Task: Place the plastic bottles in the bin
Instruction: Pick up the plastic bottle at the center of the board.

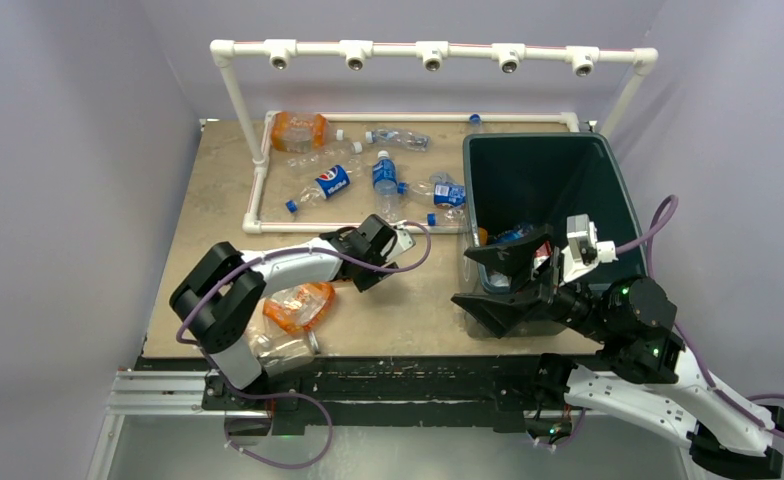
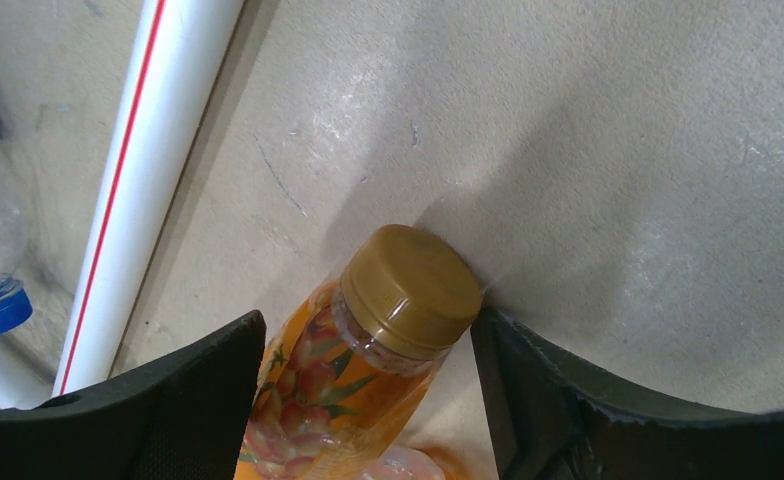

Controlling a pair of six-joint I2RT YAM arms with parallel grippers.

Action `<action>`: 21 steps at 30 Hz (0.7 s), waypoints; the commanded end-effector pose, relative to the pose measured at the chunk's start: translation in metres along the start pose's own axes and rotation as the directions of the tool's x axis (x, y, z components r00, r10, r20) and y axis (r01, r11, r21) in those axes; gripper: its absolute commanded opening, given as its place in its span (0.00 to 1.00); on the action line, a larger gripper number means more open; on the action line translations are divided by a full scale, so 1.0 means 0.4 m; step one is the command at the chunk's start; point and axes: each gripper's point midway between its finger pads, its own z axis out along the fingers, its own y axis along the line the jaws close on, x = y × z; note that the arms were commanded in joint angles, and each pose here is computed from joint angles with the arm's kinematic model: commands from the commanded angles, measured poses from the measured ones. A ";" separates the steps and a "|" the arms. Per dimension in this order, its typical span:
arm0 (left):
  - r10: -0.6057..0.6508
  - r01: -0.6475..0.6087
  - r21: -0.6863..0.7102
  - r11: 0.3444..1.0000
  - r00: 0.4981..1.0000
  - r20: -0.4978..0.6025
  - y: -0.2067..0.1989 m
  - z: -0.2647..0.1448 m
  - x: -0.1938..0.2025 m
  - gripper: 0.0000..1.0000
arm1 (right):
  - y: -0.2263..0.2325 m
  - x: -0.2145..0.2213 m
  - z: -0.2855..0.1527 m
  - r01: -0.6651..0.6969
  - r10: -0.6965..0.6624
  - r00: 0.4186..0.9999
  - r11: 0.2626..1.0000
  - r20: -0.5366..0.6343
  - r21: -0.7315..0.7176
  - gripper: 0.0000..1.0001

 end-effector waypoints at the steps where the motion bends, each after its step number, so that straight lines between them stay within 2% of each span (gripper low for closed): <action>1: -0.009 0.009 0.015 1.000 1.000 -0.009 -0.014 0.015 0.001 0.71 | 0.004 -0.019 0.006 -0.011 0.011 1.000 1.000 0.027 -0.002 0.89; 5: -0.017 0.018 0.025 1.000 0.999 -0.037 -0.025 0.022 0.008 0.62 | 0.006 -0.021 0.005 -0.015 0.015 0.999 1.000 0.030 -0.003 0.89; 12: -0.064 0.064 0.015 0.998 0.998 0.007 -0.012 -0.007 -0.029 0.47 | 0.007 -0.028 -0.001 -0.019 0.019 0.999 1.000 0.037 -0.001 0.89; 17: -0.098 0.098 0.005 0.995 0.990 0.103 0.002 -0.064 -0.085 0.43 | 0.006 -0.030 -0.005 -0.025 0.025 0.999 1.000 0.039 0.005 0.89; 21: -0.176 0.179 0.004 0.984 0.959 0.221 0.022 -0.134 -0.144 0.36 | 0.010 -0.036 -0.007 -0.032 0.032 0.998 0.999 0.049 -0.002 0.89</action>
